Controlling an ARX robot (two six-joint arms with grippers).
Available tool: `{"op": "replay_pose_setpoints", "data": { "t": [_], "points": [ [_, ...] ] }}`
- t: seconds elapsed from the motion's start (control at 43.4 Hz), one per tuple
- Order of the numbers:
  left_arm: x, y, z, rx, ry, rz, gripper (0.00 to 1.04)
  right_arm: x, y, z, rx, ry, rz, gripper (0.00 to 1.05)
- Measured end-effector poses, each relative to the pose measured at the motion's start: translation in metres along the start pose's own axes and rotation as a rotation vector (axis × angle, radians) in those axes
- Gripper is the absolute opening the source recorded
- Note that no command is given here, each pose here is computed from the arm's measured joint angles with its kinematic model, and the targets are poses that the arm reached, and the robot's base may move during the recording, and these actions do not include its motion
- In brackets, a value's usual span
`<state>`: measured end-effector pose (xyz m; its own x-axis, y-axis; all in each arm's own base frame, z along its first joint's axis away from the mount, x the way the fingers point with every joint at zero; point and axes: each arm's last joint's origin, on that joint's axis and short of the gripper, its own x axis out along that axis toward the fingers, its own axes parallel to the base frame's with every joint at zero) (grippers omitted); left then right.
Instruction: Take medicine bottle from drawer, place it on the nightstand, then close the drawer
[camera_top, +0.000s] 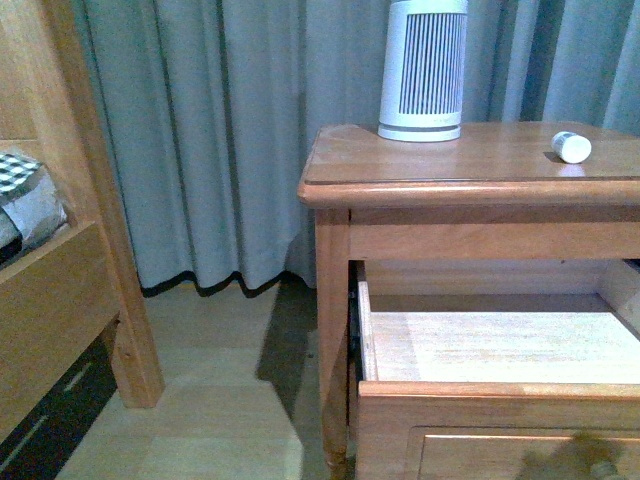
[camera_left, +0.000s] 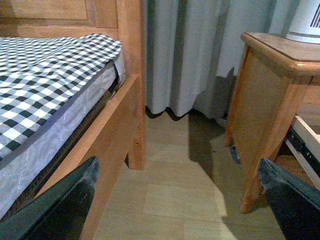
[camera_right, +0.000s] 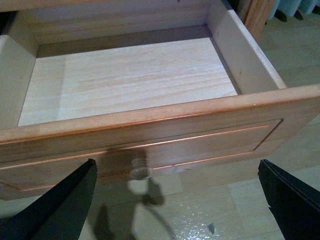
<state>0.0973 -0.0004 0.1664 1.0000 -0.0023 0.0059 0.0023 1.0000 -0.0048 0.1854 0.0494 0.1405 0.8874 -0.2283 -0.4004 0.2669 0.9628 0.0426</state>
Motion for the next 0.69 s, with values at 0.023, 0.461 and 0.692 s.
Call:
{"op": "replay_pose_setpoints", "data": {
  "t": [0.023, 0.461, 0.692],
  "points": [
    [0.000, 0.000, 0.000, 0.000, 0.000, 0.000, 0.98, 0.003, 0.001, -0.002, 0.000, 0.001, -0.003, 0.98],
    [0.000, 0.000, 0.000, 0.000, 0.000, 0.000, 0.98, 0.071, 0.005, -0.019, -0.004, 0.108, -0.101, 0.98],
    [0.000, 0.000, 0.000, 0.000, 0.000, 0.000, 0.98, 0.105, 0.006, -0.010, -0.021, 0.081, -0.142, 0.98]
  ]
}}
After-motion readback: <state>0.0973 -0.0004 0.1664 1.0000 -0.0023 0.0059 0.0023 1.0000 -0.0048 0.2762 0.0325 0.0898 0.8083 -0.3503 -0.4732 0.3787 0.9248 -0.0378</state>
